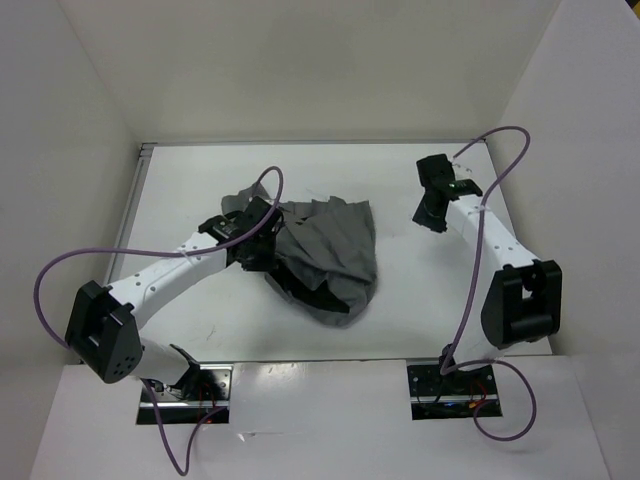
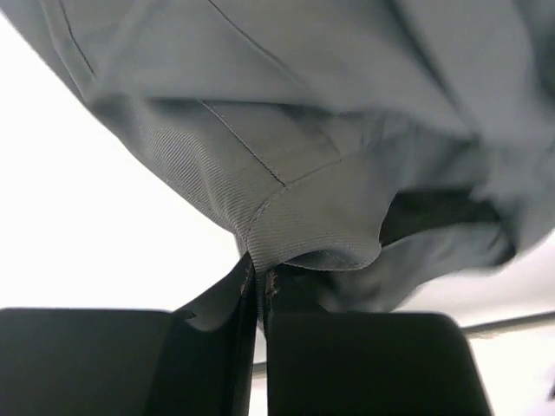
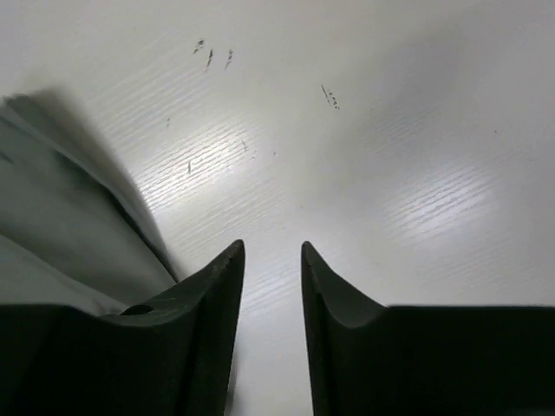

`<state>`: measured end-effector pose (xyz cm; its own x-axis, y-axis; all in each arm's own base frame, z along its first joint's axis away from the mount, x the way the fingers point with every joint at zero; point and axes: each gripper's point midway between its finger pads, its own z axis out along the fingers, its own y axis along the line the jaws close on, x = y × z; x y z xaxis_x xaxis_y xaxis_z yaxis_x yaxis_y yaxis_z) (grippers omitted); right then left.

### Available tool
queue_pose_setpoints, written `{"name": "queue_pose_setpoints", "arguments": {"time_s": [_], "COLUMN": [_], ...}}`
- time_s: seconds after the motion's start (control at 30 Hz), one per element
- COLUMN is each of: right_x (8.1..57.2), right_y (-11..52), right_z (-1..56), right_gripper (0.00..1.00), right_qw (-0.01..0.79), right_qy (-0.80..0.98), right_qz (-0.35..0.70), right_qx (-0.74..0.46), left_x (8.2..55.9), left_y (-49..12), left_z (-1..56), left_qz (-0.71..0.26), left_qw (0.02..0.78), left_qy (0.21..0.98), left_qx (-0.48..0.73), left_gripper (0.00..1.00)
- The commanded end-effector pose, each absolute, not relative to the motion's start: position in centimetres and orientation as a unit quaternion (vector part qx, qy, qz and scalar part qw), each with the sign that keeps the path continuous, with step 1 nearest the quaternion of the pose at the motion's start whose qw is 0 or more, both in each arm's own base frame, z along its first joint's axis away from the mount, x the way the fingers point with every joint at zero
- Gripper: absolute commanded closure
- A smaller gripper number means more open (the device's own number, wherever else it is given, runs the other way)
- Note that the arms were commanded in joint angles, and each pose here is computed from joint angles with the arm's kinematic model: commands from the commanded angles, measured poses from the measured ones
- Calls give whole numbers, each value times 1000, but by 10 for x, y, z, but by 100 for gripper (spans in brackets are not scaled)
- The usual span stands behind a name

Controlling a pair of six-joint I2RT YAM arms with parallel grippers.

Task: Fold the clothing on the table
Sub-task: Flatten the skirt out

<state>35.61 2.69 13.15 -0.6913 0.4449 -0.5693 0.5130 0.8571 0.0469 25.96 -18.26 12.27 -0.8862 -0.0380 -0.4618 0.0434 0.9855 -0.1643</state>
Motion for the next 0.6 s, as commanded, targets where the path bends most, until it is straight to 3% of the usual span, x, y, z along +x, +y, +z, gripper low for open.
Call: {"name": "queue_pose_setpoints", "arguments": {"time_s": [0.0,0.23,0.37,0.57], "right_x": [351,334,311,285], "right_y": [32,154,220,299], "right_z": [164,190,154,132], "right_gripper": [60,53,50,46], "right_qw": [330,316,244,204], "right_qy": [912,938,948,937], "right_qz": [-31,141,187,214], "right_qx": [242,12,-81,-184], "left_x": [255,258,255,253], "left_y": [-157,-174,-178,-177], "left_z": [127,124,119,116], "left_qz": [-38,-76,-87,-85], "left_qw": [243,230,218,214], "left_qy": [969,970,971,973], "left_qx": [4,33,32,33], "left_gripper": [92,88,88,86]}}
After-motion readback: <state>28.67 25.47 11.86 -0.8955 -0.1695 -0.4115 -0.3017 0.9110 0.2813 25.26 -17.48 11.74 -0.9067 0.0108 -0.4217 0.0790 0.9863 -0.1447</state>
